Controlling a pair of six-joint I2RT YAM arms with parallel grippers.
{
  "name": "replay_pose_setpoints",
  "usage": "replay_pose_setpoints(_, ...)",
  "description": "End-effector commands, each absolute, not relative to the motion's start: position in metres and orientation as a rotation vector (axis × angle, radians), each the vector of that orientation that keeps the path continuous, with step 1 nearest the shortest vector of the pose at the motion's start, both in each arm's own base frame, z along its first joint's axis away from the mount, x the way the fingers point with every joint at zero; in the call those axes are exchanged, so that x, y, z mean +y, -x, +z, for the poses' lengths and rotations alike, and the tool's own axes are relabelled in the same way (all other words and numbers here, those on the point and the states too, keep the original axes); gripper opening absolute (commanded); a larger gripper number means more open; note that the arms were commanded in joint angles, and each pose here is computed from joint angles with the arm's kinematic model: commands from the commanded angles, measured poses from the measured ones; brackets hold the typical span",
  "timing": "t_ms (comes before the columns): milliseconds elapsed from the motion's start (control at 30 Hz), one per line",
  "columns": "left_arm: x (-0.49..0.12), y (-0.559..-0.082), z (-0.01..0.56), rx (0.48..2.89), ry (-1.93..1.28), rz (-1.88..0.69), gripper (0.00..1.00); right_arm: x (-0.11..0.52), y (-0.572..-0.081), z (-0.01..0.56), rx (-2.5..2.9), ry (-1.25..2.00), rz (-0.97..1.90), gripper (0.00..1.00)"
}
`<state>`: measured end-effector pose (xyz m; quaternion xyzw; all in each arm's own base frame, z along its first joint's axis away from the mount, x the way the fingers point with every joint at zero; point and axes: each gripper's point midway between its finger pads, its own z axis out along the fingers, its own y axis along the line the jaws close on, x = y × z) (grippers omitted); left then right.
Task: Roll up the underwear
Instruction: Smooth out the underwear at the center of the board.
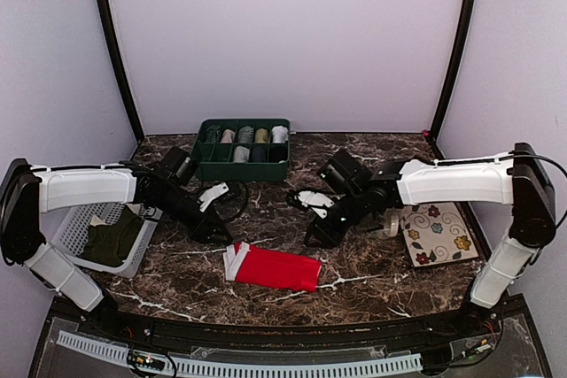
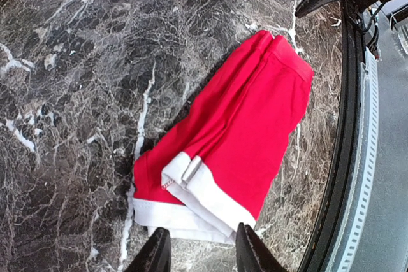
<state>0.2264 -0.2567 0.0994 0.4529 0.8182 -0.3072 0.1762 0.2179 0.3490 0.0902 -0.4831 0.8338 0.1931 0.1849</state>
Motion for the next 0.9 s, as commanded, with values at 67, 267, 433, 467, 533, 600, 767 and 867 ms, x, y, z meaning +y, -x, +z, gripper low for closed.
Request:
replay_pose_setpoints(67,-0.277,-0.234,0.106,2.272,-1.234,-0.954,0.38,0.359,-0.202,0.117,2.315,1.361,0.719,0.35)
replay_pose_setpoints(267,-0.281,-0.231,0.084,2.364,-1.164,-0.969,0.36,0.358,-0.171,0.094,2.377,1.397,0.822,0.32)
replay_pose_setpoints(433,-0.279,-0.220,0.074,2.418,-1.144,-1.015,0.36,0.361,-0.158,0.076,2.394,1.412,0.882,0.26)
replay_pose_setpoints(467,-0.278,-0.219,0.071,2.428,-1.142,-1.016,0.36,0.361,-0.158,0.072,2.404,1.416,0.877,0.24)
replay_pose_setpoints(533,-0.279,-0.213,0.066,2.445,-1.153,-1.016,0.36,0.361,-0.158,0.068,2.413,1.418,0.874,0.23)
replay_pose_setpoints(600,-0.282,-0.208,0.062,2.463,-1.166,-1.026,0.36,0.360,-0.157,0.063,2.418,1.419,0.873,0.23)
replay_pose_setpoints(767,-0.280,-0.205,0.051,2.501,-1.182,-0.992,0.36,0.353,-0.155,0.049,2.455,1.436,0.826,0.21)
replay_pose_setpoints(867,-0.281,-0.204,0.049,2.508,-1.195,-0.991,0.34,0.348,-0.155,0.040,2.477,1.448,0.795,0.19)
